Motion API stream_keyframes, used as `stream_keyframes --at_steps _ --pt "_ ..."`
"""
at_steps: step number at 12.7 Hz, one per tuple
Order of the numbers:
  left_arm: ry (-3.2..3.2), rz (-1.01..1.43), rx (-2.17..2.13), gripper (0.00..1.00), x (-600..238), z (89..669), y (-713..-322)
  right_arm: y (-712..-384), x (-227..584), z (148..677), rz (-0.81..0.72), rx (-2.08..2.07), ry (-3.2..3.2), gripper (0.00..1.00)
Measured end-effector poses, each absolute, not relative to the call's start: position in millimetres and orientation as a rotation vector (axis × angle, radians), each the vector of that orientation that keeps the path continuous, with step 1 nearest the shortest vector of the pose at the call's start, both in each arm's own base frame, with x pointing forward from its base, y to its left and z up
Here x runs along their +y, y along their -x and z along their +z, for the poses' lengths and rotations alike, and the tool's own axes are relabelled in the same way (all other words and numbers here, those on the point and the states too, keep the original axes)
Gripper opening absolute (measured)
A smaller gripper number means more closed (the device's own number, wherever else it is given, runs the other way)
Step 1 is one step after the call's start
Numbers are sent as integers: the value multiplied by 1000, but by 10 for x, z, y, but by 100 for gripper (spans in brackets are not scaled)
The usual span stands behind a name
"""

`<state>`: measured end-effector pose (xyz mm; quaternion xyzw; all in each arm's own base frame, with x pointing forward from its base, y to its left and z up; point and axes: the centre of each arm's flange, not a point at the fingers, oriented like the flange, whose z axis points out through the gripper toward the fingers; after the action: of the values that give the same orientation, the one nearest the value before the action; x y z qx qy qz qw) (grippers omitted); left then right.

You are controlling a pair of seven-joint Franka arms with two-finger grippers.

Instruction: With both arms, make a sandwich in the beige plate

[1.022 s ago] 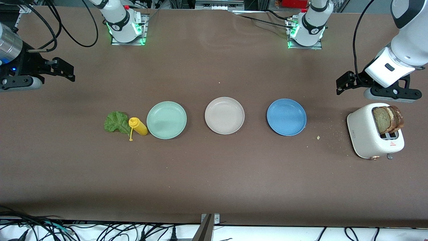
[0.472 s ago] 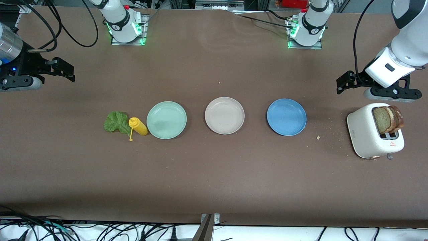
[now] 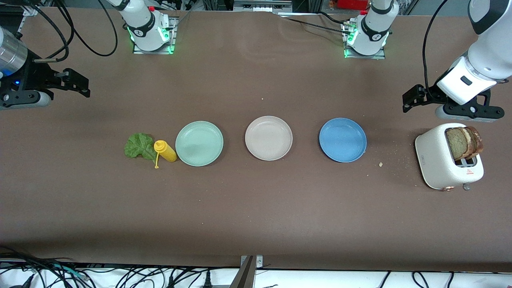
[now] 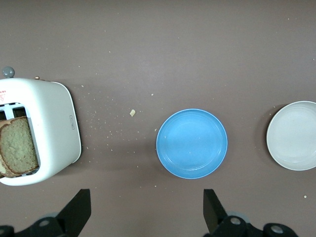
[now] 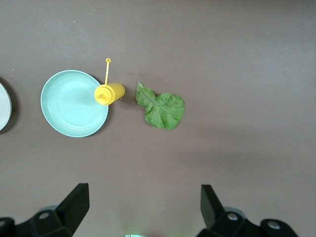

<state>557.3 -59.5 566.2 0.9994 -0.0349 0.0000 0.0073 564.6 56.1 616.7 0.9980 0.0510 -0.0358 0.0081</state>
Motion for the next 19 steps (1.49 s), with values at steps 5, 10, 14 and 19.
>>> stream_keyframes --at_steps 5,10,14,19 --pt "-3125 0 -109 100 -595 5662 -5572 -5651 542 6156 -116 154 -3119 100" --pt "-3125 0 -109 100 -595 5662 -5572 -5659 491 6146 -120 140 -3120 100" --pt "-3125 0 -109 100 -595 5662 -5572 -5658 503 6146 -120 143 -3120 100" --pt "-3125 0 -110 100 -596 5662 -5572 -5657 531 6147 -118 151 -3120 100"
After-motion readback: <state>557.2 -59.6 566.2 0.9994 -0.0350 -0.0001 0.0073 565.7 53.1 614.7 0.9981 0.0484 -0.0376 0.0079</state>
